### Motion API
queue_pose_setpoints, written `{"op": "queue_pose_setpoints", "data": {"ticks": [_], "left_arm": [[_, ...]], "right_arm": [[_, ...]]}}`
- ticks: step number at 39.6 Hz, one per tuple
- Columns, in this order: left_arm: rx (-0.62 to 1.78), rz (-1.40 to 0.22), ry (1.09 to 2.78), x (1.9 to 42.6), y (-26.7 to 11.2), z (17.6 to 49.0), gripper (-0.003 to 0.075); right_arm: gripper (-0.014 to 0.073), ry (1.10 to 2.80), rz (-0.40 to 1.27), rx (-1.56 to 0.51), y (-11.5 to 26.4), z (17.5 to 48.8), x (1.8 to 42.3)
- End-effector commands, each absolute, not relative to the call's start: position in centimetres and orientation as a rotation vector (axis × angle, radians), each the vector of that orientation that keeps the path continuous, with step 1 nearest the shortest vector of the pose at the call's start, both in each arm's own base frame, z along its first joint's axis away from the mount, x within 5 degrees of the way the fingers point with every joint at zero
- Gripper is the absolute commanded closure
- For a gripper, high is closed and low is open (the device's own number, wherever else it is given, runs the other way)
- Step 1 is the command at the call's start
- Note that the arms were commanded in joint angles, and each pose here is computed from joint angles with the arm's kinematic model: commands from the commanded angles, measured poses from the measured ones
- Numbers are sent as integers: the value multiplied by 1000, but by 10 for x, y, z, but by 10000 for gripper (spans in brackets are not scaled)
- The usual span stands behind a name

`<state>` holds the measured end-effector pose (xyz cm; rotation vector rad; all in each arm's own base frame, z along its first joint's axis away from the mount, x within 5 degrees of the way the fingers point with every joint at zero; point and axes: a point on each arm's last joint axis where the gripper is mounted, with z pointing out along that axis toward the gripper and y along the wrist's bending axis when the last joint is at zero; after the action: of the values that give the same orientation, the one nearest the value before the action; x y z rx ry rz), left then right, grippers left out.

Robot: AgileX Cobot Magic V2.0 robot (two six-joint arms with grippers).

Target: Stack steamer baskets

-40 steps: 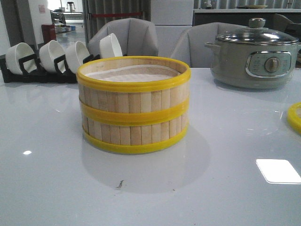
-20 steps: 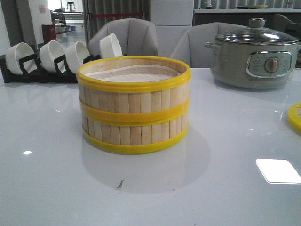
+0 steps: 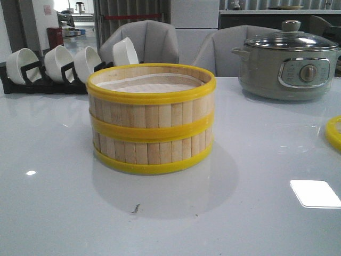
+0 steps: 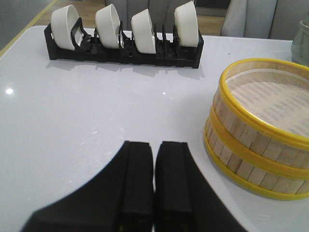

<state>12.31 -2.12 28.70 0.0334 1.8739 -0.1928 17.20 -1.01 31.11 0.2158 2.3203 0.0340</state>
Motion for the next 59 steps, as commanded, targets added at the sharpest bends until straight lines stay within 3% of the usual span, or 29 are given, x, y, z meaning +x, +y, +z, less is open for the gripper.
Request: {"op": "queue_pose_setpoints", "data": {"ticks": [1, 18, 31, 43, 59], "left_arm": [[36, -221, 1771, 125, -23, 303, 627], [36, -221, 1771, 125, -23, 303, 627], [36, -221, 1771, 125, -23, 303, 627], [36, -221, 1771, 125, -23, 303, 627], [36, -221, 1771, 125, -23, 303, 627]], "right_arm": [[216, 2237, 15, 220, -16, 323, 190], [216, 2316, -81, 455, -79, 321, 282], [216, 2470, -103, 481, -104, 287, 351], [216, 2542, -115, 513, -123, 269, 387], [216, 2581, -111, 517, -128, 238, 403]]}}
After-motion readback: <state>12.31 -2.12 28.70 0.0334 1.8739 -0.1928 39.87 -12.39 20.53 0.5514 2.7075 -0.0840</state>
